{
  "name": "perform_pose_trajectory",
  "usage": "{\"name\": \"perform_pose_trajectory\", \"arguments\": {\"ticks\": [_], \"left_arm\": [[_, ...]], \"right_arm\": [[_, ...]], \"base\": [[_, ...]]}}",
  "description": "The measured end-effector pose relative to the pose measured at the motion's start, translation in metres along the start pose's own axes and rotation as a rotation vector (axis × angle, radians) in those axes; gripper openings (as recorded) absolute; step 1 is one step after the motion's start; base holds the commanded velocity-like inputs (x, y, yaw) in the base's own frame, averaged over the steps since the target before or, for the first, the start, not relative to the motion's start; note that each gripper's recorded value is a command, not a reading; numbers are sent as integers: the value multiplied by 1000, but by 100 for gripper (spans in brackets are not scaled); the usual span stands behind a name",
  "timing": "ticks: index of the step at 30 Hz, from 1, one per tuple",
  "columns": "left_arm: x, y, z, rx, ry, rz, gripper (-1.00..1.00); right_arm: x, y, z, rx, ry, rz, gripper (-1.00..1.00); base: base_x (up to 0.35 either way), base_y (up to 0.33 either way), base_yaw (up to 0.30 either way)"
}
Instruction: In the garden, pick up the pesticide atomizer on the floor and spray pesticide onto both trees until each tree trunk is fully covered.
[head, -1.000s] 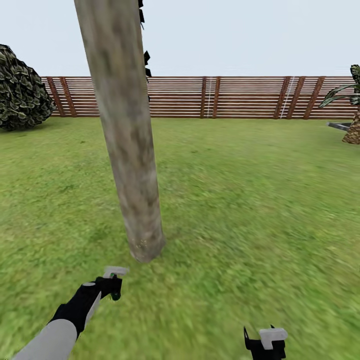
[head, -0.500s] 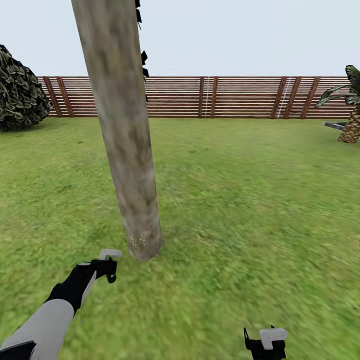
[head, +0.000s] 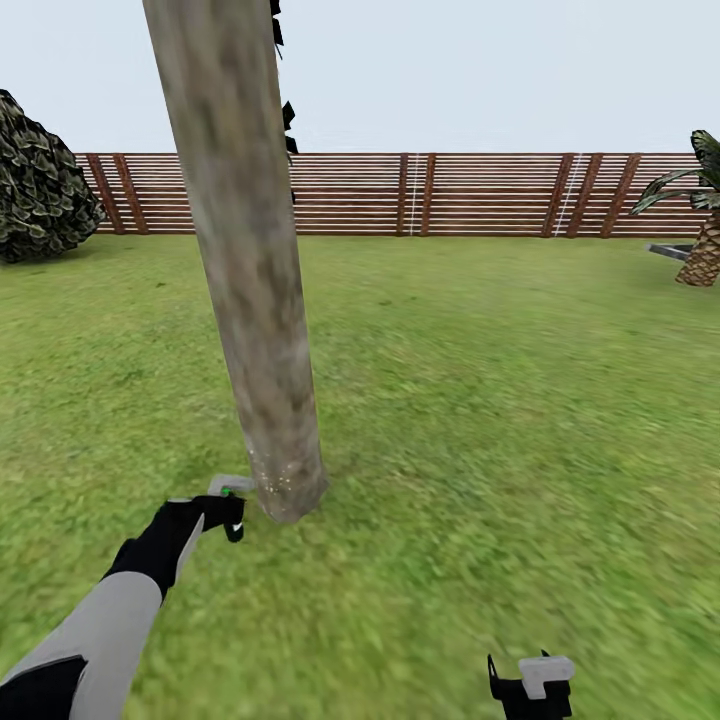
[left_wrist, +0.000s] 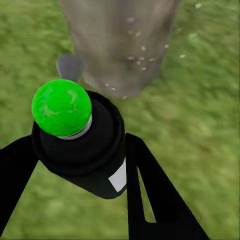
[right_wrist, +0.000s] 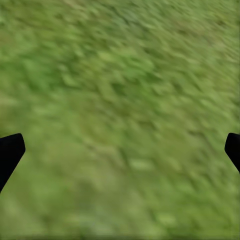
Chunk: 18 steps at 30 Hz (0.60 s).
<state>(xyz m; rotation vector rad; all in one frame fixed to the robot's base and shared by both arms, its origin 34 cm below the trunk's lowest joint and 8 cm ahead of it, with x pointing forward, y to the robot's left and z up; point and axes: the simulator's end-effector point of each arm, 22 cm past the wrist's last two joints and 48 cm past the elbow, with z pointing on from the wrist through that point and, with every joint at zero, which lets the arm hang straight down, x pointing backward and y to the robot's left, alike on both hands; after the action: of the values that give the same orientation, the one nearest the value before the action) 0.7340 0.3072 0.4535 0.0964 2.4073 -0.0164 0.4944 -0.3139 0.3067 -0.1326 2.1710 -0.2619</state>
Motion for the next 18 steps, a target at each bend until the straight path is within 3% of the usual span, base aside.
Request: {"name": "perform_pose_trajectory", "arguments": {"ticks": [2,5,10,14,18], "left_arm": [[1,-9,1,12,-1,0,-100],[-7,-43,3,55,-10,20,-100],[-23,-47,1,56,-29,36,-100],[-22,-45,2,55,-28,36,-100],[-39,-62,-2,73,-65,32,-100]], "right_arm": [[0,0,0,0,1,0,100],[1,0,0,0,2,0,100],[1,0,0,-1,2,-1,100],[0,0,0,0,1,0,100],[0,0,0,0,0,0,100]], "base": [[0,0,0],[-63,38,0],[-113,93,0],[290,5,0],[168,0,0]]}}
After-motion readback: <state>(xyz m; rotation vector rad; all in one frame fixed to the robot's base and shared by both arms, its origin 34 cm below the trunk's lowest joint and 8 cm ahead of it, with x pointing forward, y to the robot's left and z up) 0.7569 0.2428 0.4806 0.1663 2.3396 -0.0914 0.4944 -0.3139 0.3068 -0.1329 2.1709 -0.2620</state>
